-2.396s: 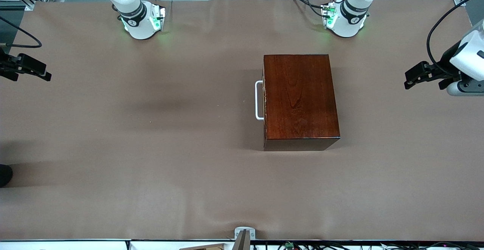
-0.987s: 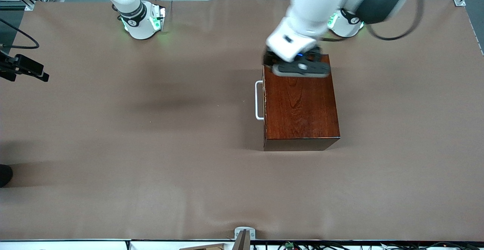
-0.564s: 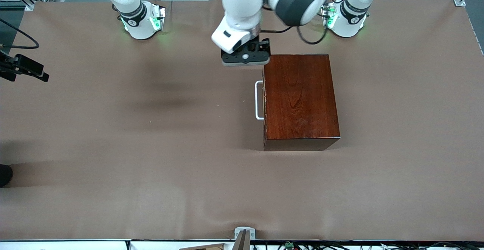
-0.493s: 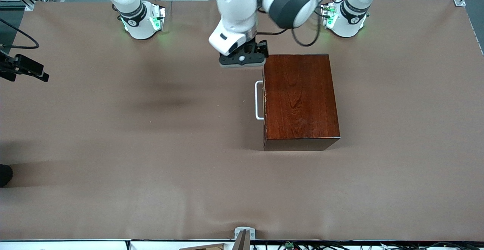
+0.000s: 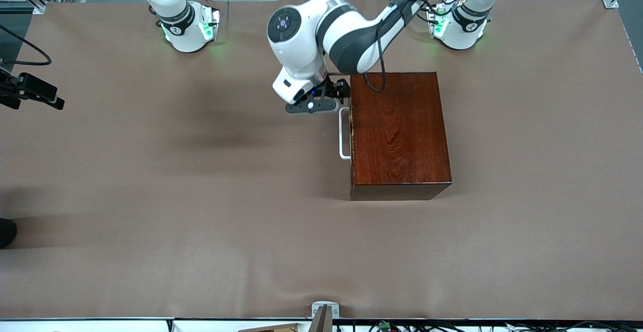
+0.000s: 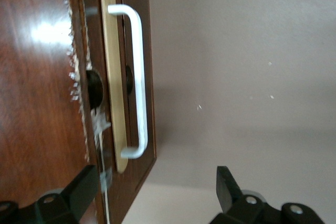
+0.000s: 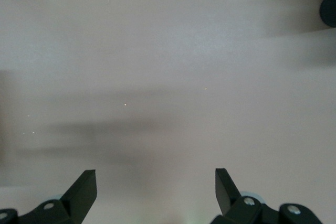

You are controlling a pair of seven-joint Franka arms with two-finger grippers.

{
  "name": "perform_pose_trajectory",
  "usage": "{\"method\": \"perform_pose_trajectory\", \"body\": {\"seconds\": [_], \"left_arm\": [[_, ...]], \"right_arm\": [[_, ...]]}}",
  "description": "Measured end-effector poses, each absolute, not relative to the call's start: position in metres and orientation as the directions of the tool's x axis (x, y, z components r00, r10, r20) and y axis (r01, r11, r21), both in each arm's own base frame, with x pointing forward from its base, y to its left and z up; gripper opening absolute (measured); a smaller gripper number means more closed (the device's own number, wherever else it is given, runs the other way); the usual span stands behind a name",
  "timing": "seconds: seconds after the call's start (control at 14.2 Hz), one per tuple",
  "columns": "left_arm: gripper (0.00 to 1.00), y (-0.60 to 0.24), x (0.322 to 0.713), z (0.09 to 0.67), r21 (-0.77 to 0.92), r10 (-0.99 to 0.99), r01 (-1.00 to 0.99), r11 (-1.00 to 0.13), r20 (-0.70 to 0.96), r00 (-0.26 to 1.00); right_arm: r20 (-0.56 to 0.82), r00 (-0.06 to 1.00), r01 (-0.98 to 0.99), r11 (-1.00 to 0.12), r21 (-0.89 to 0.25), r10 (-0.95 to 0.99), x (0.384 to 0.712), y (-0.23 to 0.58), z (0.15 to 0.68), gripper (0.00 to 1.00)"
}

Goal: Open drawer, take yellow block, close drawer

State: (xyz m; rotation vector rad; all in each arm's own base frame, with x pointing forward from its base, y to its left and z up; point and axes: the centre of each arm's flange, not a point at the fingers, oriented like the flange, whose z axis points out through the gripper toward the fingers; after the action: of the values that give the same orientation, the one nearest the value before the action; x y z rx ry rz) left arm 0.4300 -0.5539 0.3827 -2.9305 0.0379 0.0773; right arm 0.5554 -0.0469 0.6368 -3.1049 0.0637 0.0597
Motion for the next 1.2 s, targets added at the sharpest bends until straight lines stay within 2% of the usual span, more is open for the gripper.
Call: {"method": "perform_pose_trajectory", "body": {"seconds": [0.78,1.2], "left_arm": [[1.0,-0.549,0.459,0.328,-0.228,-0.036,-0.039,-0.973,-0.019,0.999],[1.0,-0.552,0.462,0.303,-0.235,-0.055,-0.058,-0.97,-0.019,0.998]], "right_arm": [[-0.03,0.999,-0.041,-0.999,-0.036,-0.04,0.556,-0.047,0.637,1.0],[-0.031,0.999,-0.041,-0.999,-0.036,-0.04,0.557,-0.046,0.637,1.0]]}}
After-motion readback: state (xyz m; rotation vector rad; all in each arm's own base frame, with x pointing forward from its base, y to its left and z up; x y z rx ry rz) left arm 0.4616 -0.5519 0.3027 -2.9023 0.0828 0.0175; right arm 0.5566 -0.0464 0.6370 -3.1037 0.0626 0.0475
